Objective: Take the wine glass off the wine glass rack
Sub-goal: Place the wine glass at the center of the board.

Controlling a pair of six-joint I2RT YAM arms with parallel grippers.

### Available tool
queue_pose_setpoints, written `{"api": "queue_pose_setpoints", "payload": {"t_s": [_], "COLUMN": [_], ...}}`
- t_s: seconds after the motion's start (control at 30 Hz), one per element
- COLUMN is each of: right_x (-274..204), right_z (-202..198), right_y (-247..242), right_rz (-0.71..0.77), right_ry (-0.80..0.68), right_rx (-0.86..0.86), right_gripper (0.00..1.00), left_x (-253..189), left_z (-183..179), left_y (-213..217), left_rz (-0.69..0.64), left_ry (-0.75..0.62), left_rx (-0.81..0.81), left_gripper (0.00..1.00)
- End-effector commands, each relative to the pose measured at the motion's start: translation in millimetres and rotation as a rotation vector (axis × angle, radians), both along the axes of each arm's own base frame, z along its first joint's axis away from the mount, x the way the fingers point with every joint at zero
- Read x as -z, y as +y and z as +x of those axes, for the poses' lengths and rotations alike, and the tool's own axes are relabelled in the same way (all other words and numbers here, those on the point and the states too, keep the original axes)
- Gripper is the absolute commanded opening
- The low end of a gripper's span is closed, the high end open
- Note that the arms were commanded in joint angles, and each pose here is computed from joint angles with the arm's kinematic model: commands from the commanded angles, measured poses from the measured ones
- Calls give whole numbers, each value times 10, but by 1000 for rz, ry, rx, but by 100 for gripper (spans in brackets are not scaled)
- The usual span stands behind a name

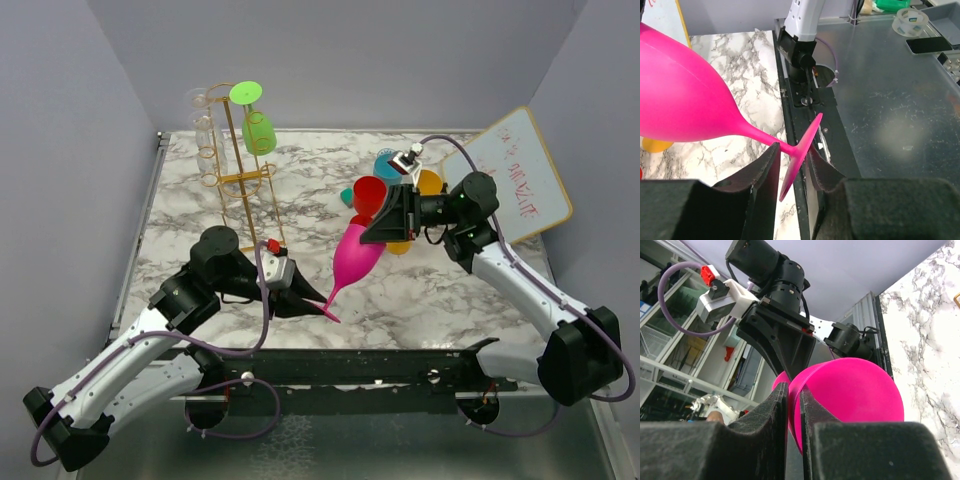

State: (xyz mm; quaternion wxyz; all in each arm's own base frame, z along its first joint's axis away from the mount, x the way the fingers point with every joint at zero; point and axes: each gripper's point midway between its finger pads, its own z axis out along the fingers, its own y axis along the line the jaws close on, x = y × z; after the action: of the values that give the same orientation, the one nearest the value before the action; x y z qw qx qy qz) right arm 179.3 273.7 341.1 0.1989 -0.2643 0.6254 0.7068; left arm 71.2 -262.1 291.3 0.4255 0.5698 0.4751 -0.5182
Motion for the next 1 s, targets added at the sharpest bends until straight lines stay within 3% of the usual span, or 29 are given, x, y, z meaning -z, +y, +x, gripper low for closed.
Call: {"api": "queue_pose_setpoints", "payload": {"t_s": [0.0, 0.13, 0.3, 0.43, 0.57, 0.7, 0.97], "right_x": [-54, 48, 190, 342, 593, 849, 917], "right_z": [-126, -47, -25, 74, 211, 426, 703], "right_y": [-32, -4, -14, -11, -23, -89, -270], "right_rz": [13, -20, -76, -142, -260, -407, -528], "right_ry": [-56, -59, -83, -87, -44, -36, -119], "right_rx": [-33, -5, 8, 65, 122, 238, 446], "right_gripper": [0, 0, 1, 1, 0, 1, 0], "left_x": [-47, -66, -148, -170, -151, -177, -207], "left_z": [73, 98, 290, 442, 578, 843, 1001], "left_y": [-12, -4, 21, 63, 82, 115, 115], "left_rz": [-22, -25, -19, -11, 14, 78, 156], "left_ry": [-32, -34, 2, 16, 32, 125, 178], "left_rx": [-37, -61, -209, -319, -397, -559, -634], "left_gripper": [31, 49, 58, 80, 95, 99, 99]}}
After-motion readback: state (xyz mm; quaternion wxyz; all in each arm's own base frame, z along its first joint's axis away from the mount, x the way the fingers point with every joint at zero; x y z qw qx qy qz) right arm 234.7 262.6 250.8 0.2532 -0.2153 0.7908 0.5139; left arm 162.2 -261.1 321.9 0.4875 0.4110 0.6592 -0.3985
